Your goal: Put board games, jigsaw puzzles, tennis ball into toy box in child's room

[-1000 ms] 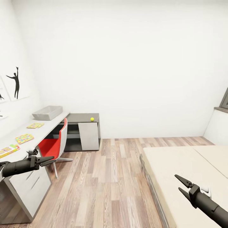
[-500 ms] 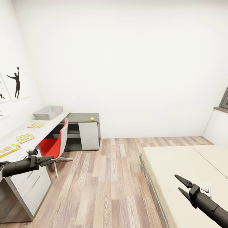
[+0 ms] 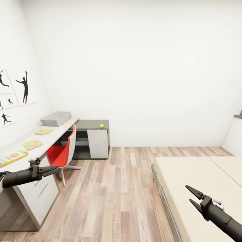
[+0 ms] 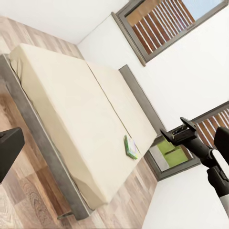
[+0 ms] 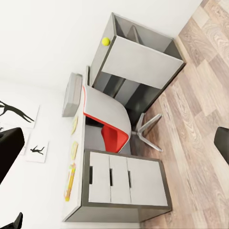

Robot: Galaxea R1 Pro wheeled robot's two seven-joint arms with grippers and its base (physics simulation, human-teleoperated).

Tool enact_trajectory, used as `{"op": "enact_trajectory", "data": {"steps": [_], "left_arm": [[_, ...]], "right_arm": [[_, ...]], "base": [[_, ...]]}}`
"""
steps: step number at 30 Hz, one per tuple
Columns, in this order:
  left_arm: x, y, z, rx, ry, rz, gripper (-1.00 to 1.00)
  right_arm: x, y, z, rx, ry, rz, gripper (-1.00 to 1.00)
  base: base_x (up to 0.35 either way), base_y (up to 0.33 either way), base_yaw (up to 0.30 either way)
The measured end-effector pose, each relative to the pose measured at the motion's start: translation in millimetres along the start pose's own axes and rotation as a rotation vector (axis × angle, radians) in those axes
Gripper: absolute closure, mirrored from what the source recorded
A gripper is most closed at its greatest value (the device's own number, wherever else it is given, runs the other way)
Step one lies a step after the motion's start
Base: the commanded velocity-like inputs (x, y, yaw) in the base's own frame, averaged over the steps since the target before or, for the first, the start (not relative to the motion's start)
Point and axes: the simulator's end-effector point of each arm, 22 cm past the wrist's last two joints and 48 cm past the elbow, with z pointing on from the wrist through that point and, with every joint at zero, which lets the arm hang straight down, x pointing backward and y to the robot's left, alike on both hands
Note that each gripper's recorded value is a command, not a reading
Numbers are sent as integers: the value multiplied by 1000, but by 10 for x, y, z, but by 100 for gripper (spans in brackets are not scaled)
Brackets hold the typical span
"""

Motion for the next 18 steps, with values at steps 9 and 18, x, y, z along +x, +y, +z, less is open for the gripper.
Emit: {"op": "enact_trajectory", "data": {"steps": [9, 18], "left_arm": [[0, 0, 1, 0, 0, 0, -100], [1, 0, 2, 0, 1, 0, -100]], "right_arm": [[1, 0, 1, 0, 0, 0, -100], [2, -2, -2, 0, 0, 0, -100]], "base": [[0, 0, 207], [0, 0, 40]]}}
